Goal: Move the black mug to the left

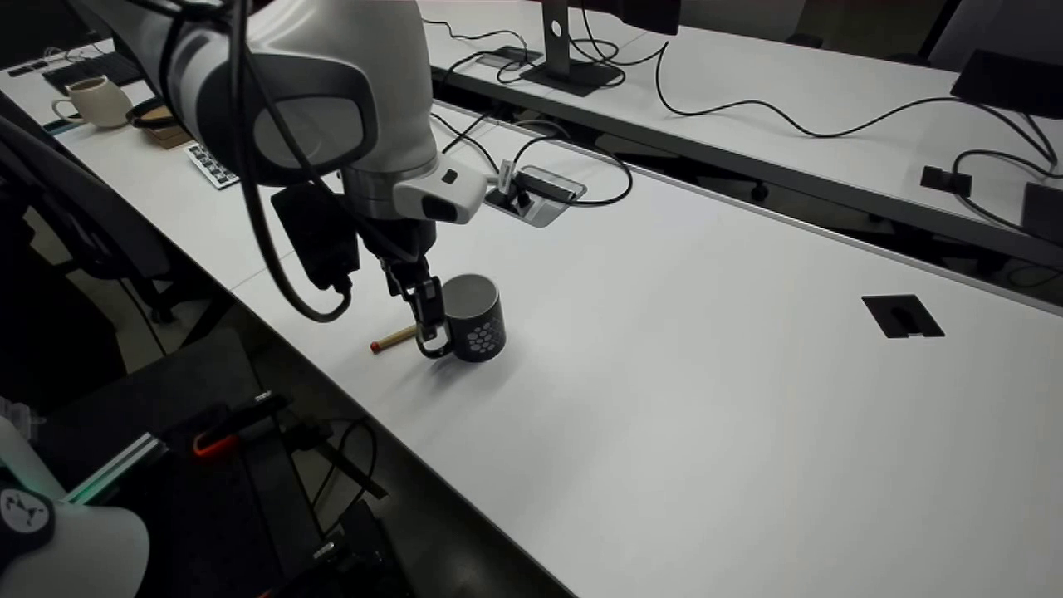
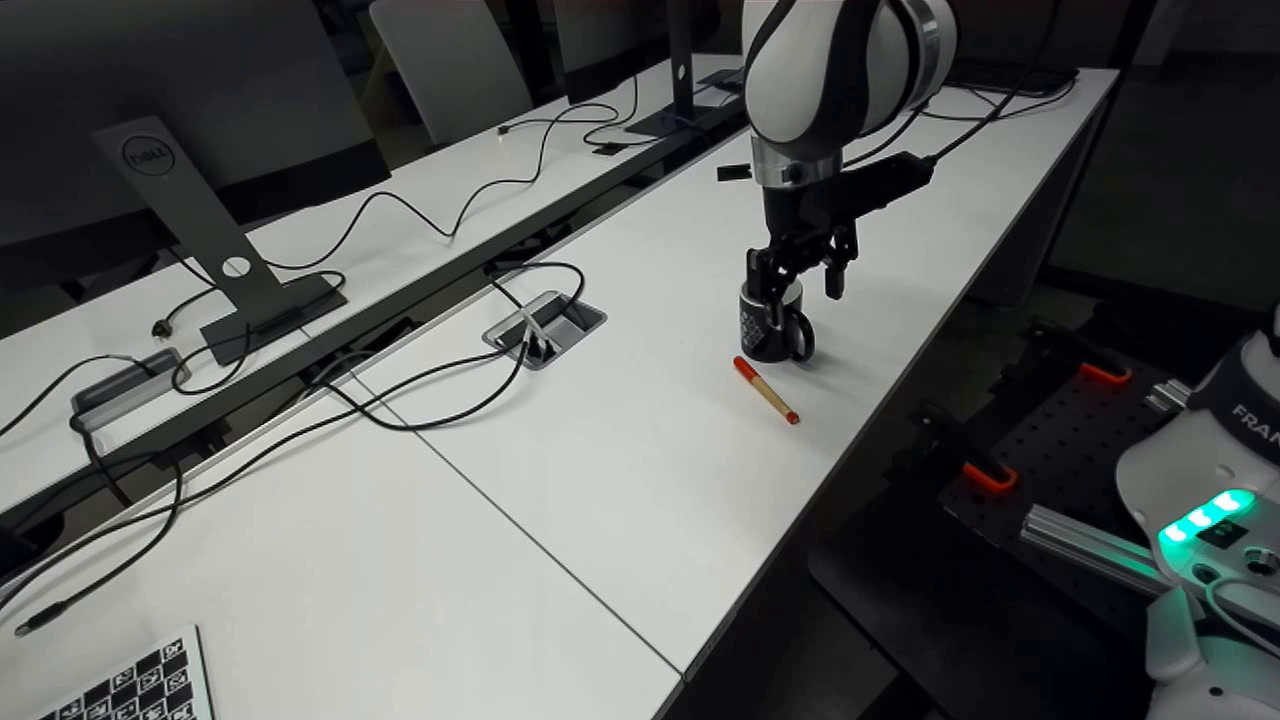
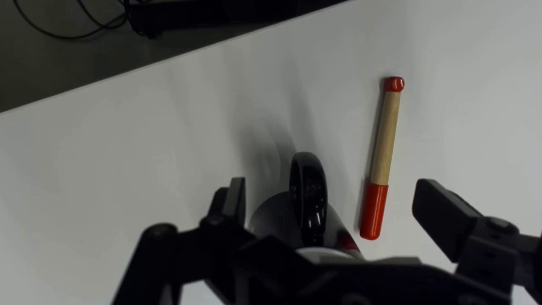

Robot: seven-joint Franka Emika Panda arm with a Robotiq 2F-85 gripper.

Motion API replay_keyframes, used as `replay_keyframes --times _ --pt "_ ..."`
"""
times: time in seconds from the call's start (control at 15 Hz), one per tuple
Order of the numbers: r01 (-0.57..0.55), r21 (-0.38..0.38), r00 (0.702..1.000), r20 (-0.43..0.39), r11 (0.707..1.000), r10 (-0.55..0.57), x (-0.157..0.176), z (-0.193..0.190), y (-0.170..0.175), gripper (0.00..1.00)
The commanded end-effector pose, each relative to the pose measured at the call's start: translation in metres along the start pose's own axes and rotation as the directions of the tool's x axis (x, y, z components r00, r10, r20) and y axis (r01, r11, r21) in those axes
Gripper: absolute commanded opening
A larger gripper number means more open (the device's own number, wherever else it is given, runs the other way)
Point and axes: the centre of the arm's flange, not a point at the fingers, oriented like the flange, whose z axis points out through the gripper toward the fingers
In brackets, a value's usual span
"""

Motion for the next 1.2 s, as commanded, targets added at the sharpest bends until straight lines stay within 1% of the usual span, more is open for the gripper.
replay_keyframes --times 0.0,0.2,0.27,0.8,0.87,1.13 --pt "0.004 -0.001 1.0 -0.015 1.0 -0.004 0.013 0.007 -0.003 1.0" --pt "0.022 0.012 1.0 -0.004 1.0 -0.022 0.016 0.005 -0.004 1.0" --pt "0.006 0.003 1.0 -0.004 1.0 -0.006 0.008 0.003 -0.002 1.0" --pt "0.016 0.004 1.0 -0.006 1.0 -0.016 0.01 0.003 -0.004 1.0" --pt "0.018 0.013 1.0 -0.005 1.0 -0.018 0.011 0.006 -0.003 1.0" --pt "0.004 -0.005 1.0 0.002 1.0 -0.004 0.015 0.016 0.001 1.0"
